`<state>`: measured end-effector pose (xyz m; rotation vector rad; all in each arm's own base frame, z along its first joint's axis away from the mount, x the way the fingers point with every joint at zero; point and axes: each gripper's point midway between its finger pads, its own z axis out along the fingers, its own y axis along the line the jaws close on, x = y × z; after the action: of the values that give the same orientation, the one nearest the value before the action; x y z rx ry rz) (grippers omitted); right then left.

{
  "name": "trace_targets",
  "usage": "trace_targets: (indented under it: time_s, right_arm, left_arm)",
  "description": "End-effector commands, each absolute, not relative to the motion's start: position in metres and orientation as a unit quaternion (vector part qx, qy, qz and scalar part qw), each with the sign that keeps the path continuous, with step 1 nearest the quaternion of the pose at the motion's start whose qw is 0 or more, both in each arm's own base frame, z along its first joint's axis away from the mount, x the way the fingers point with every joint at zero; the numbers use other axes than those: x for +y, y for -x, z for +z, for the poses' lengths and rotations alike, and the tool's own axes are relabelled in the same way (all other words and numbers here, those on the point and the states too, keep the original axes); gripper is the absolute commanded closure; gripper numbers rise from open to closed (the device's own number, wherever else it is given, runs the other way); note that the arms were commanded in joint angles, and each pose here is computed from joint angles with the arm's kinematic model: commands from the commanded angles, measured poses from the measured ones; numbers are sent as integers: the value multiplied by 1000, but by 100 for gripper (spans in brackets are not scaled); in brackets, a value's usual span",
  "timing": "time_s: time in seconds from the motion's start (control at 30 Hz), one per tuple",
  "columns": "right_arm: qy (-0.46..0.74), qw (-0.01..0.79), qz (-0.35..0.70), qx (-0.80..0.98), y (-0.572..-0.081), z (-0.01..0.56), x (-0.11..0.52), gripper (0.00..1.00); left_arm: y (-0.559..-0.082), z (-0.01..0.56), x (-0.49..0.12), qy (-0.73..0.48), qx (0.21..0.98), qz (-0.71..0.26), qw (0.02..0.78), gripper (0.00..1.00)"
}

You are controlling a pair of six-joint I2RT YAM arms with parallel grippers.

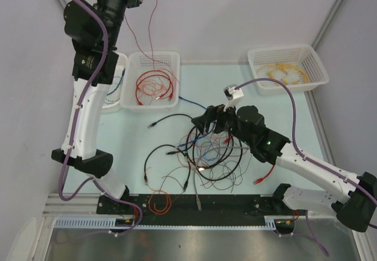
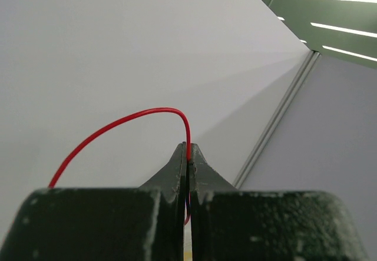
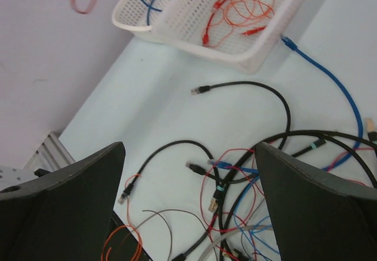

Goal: Untangle the cables

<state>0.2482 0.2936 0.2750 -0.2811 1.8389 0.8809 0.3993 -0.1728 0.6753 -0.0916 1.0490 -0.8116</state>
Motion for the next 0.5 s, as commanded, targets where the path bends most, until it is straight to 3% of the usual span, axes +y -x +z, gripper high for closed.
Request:
trace_targets:
  time_s: [0.0,0.47]
  right_arm:
    - [112,554,418,711,-244,321,304,3]
    - [91,550,384,736,-226,322,257,3]
  left_arm:
    - [-379,693,-151,44,464,-330,821,100]
    - [-442,675,-128,70,464,-251,847,100]
